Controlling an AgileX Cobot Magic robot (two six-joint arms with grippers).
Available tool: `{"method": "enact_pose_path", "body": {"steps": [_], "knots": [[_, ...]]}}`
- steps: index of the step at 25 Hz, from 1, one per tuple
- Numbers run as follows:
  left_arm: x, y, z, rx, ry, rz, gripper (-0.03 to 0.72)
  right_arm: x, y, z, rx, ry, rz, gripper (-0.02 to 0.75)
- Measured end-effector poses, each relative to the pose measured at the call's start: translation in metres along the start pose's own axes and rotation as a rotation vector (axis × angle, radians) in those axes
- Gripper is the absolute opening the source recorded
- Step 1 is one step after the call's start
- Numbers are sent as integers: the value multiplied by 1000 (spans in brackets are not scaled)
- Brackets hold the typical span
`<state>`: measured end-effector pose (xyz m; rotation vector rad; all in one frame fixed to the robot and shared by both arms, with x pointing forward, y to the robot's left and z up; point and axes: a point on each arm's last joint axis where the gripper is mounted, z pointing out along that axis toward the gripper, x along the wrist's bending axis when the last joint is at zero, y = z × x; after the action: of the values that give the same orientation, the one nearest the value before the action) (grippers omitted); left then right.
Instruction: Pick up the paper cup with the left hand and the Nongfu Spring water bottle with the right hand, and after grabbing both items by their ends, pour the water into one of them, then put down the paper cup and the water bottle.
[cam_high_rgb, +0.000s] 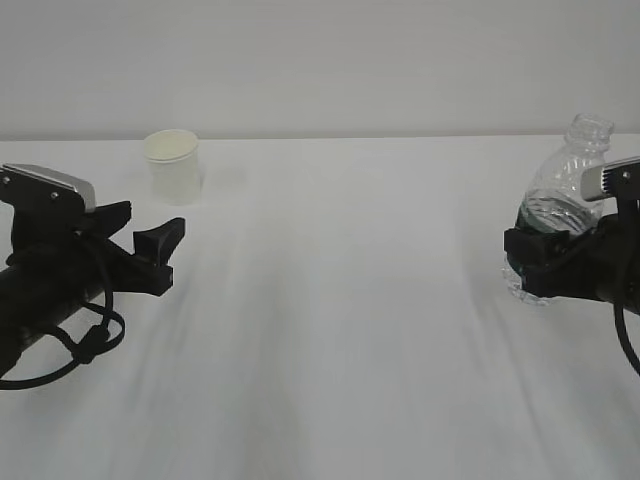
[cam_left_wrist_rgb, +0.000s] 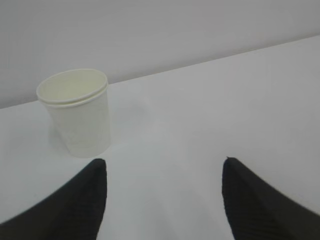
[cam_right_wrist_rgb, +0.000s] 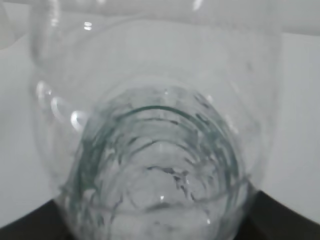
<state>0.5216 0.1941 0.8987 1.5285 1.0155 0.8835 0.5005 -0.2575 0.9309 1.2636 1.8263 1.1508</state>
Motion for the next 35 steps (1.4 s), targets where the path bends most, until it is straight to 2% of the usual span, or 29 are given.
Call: {"method": "enact_pose_path", "body": {"steps": [4, 10, 16, 21, 27, 32, 35], "knots": [[1, 0, 0, 0, 12, -5, 515, 0, 0, 0, 5, -1, 2, 414], [9, 2, 3, -12, 96, -44, 522, 0, 0, 0, 5, -1, 2, 413], [8, 0, 23, -28, 86, -39, 569, 0, 0, 0, 5, 0, 1, 412], [9, -18, 46, -1, 74, -27, 620, 0, 0, 0, 5, 0, 1, 411], [28, -32, 59, 16, 113, -30, 682, 0, 0, 0, 5, 0, 1, 411], [47, -33, 69, -3, 146, -30, 689, 0, 0, 0, 5, 0, 1, 410], [50, -29, 77, -31, 150, -27, 689, 0, 0, 0, 5, 1, -1, 410]]}}
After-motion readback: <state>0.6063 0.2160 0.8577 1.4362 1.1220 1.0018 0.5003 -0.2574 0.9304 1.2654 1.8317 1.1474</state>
